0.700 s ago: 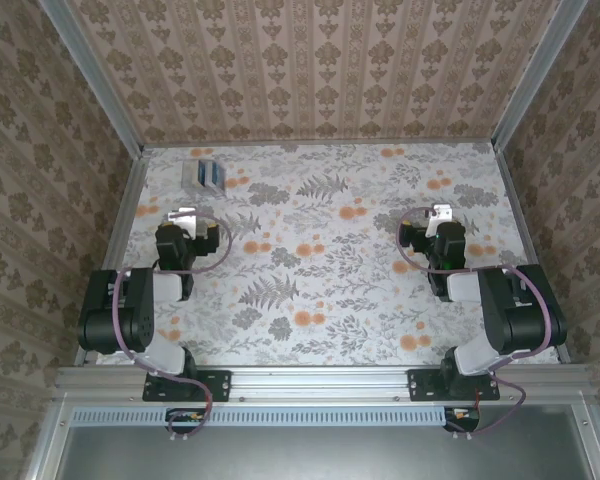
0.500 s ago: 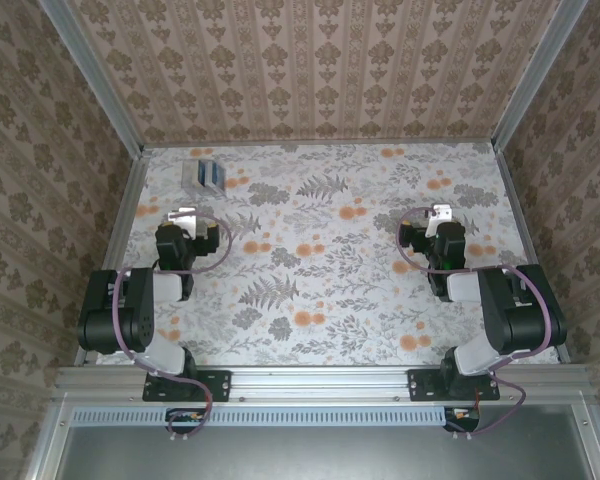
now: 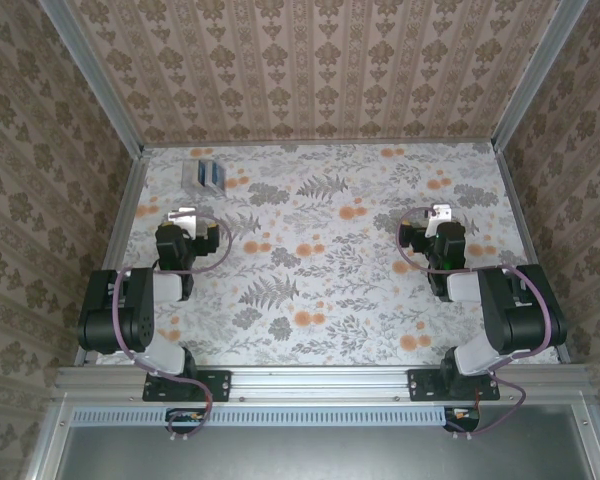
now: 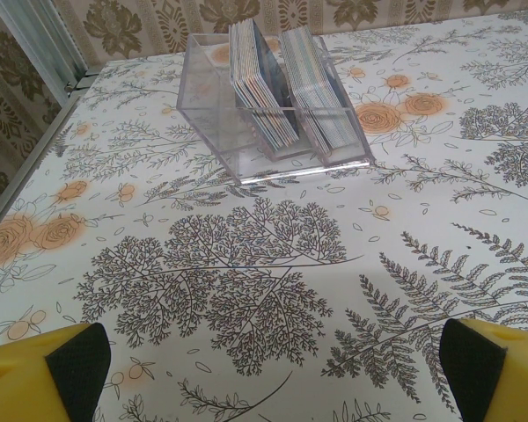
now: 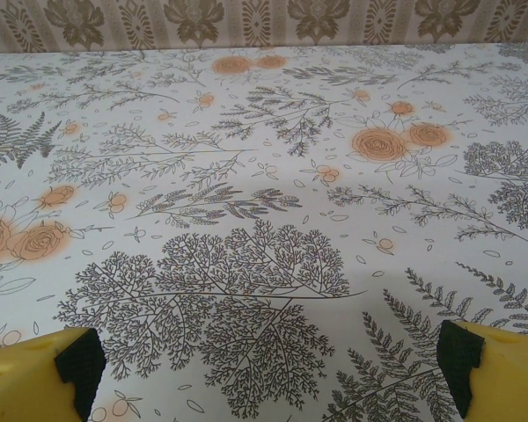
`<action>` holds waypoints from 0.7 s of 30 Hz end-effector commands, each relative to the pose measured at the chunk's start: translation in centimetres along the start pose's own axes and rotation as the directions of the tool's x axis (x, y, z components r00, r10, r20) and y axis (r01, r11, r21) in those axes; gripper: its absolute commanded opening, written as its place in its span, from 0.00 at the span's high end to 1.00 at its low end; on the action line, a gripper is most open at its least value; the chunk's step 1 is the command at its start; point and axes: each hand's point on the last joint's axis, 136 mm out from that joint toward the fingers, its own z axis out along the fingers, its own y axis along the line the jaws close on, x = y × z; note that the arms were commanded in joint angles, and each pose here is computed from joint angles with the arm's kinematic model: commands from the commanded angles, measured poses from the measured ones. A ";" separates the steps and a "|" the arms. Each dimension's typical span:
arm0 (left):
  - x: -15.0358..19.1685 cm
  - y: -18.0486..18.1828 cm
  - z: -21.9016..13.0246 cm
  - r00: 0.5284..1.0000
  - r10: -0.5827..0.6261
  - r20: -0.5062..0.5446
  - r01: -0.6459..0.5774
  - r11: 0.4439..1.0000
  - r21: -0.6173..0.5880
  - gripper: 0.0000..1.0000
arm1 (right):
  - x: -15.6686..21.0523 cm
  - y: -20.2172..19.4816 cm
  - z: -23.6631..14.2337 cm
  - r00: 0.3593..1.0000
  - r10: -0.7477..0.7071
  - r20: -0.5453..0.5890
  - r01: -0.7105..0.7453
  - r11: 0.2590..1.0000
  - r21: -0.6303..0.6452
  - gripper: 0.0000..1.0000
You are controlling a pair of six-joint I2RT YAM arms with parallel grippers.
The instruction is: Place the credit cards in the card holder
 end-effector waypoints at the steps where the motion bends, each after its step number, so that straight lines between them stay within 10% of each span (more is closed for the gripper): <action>1: -0.4 0.1 0.0 1.000 -0.017 0.006 0.017 1.000 -0.002 0.00 | -1.0 0.0 0.1 1.000 0.003 0.024 -0.003 1.000 -0.009 0.00; 14: -2.6 0.1 -2.1 0.999 -0.046 0.006 0.046 0.998 0.051 0.00 | -5.0 -2.6 -2.3 0.997 0.080 -0.011 -0.078 0.991 0.111 0.00; 18: -5.8 -1.9 -4.1 0.994 0.079 -0.079 -0.075 0.996 0.045 0.00 | -8.7 -3.2 -5.4 0.979 0.165 0.122 -0.179 0.976 0.121 0.00; 21: -7.7 -2.1 -6.2 0.993 -0.085 -0.080 0.088 0.995 0.044 0.00 | -11.1 -3.7 -7.7 0.913 0.351 0.209 -0.376 0.922 0.097 0.00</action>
